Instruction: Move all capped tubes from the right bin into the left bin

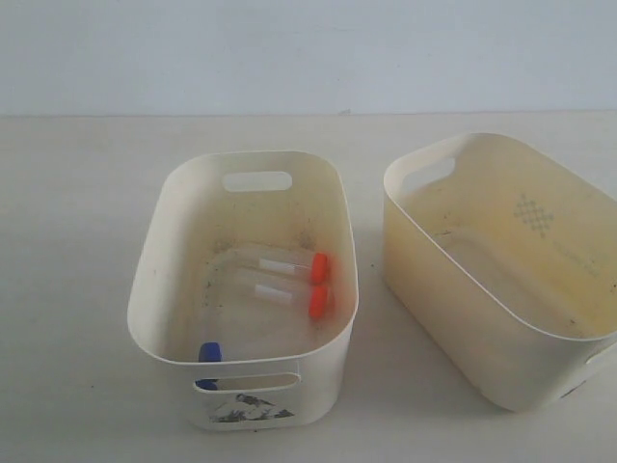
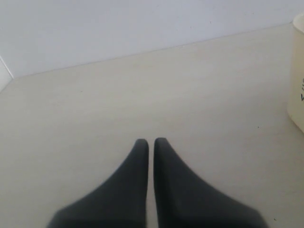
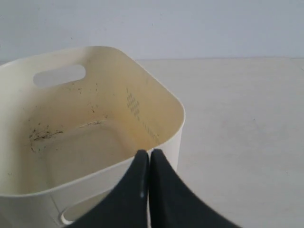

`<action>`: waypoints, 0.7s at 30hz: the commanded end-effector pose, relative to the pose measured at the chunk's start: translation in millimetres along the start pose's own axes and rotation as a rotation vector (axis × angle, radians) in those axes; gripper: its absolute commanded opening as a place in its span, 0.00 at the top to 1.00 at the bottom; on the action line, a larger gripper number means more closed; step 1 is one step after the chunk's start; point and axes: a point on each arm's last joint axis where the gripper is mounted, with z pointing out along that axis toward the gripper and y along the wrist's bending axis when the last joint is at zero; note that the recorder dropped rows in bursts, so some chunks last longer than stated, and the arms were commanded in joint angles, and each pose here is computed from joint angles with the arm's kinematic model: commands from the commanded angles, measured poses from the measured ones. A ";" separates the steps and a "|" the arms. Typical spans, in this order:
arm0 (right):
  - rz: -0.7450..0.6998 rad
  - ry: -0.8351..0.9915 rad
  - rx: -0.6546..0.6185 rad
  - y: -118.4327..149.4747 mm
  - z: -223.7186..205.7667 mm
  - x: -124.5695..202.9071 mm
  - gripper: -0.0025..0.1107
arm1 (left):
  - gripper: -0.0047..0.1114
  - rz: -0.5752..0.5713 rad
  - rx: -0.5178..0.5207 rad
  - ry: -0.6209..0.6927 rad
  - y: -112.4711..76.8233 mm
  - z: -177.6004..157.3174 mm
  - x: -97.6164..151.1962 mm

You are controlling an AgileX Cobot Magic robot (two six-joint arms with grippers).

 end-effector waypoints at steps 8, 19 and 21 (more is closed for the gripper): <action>0.050 0.016 -0.001 0.2 0.0 2.5 0.98 | 0.92 -0.012 0.002 -0.007 0.0 -0.3 -1.5; 0.044 0.022 -0.004 0.4 0.0 3.2 0.98 | 0.92 -0.012 0.002 -0.007 0.0 -0.3 -1.5; 0.044 0.022 -0.004 0.4 0.0 3.2 0.98 | 0.92 -0.012 0.002 -0.007 0.0 -0.3 -1.5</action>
